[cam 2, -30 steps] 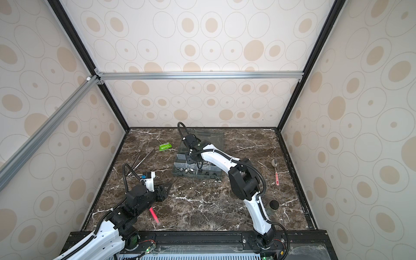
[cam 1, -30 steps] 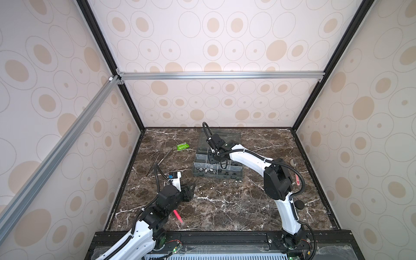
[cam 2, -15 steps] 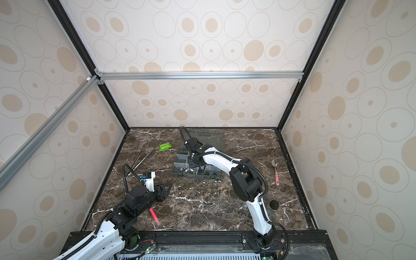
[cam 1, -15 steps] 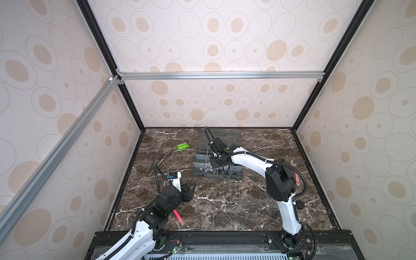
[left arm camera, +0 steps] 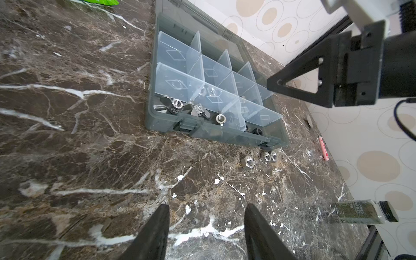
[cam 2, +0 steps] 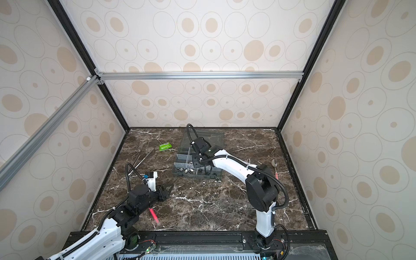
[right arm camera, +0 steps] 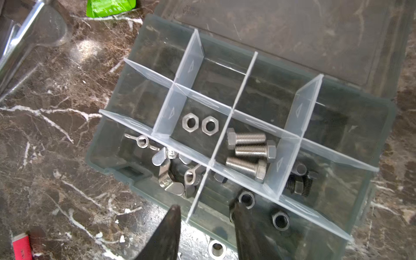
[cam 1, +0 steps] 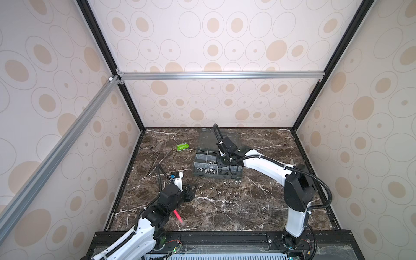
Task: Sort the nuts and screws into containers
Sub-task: 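Withdraw the right gripper toward the robot while the left gripper moves toward the loose nuts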
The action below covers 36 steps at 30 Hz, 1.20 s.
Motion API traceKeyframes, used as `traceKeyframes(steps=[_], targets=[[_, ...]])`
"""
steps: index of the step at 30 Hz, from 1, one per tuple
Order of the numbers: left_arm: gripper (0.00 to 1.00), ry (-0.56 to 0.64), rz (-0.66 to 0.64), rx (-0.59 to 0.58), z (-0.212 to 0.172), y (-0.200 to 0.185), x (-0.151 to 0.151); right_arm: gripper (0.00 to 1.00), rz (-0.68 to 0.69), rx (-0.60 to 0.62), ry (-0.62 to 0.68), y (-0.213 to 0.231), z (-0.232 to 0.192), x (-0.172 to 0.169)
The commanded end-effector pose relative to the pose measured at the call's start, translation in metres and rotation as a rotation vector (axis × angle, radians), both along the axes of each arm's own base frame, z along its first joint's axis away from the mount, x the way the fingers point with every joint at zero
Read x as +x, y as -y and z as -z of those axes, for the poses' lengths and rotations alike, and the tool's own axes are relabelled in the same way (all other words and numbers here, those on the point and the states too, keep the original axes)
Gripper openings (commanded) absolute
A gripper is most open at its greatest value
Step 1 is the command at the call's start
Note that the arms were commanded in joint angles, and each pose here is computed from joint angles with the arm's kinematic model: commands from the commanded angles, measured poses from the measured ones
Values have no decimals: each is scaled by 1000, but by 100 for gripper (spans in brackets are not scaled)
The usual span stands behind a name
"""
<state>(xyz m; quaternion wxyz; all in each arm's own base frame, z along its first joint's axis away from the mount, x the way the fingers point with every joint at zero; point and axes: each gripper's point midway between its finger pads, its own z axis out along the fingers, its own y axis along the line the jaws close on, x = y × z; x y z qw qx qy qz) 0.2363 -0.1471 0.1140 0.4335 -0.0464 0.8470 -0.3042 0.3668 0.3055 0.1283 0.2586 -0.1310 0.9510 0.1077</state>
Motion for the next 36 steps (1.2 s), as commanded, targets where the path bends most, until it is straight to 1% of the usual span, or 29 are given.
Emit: traceKeyframes(steps=[1, 6, 11, 18, 23, 29, 36], targets=[[54, 35, 2, -28, -13, 3, 5, 42, 40, -3, 17, 17, -7, -6], [54, 36, 9, -33, -14, 5, 5, 42, 73, -6, 46, 38, -17, -19], [53, 31, 16, -36, -13, 7, 6, 43, 137, -9, 76, 68, -24, -35], [52, 26, 44, -13, -14, 13, 10, 43, 234, -10, 71, 106, -15, -64], [51, 19, 78, 22, -16, 23, 15, 43, 298, -11, 62, 130, -6, -84], [51, -1, 117, 75, -13, 39, 20, 43, 357, -6, 67, 150, -2, -100], [52, -53, 169, 173, -5, 75, 23, 43, 385, -2, 65, 161, 0, -110]])
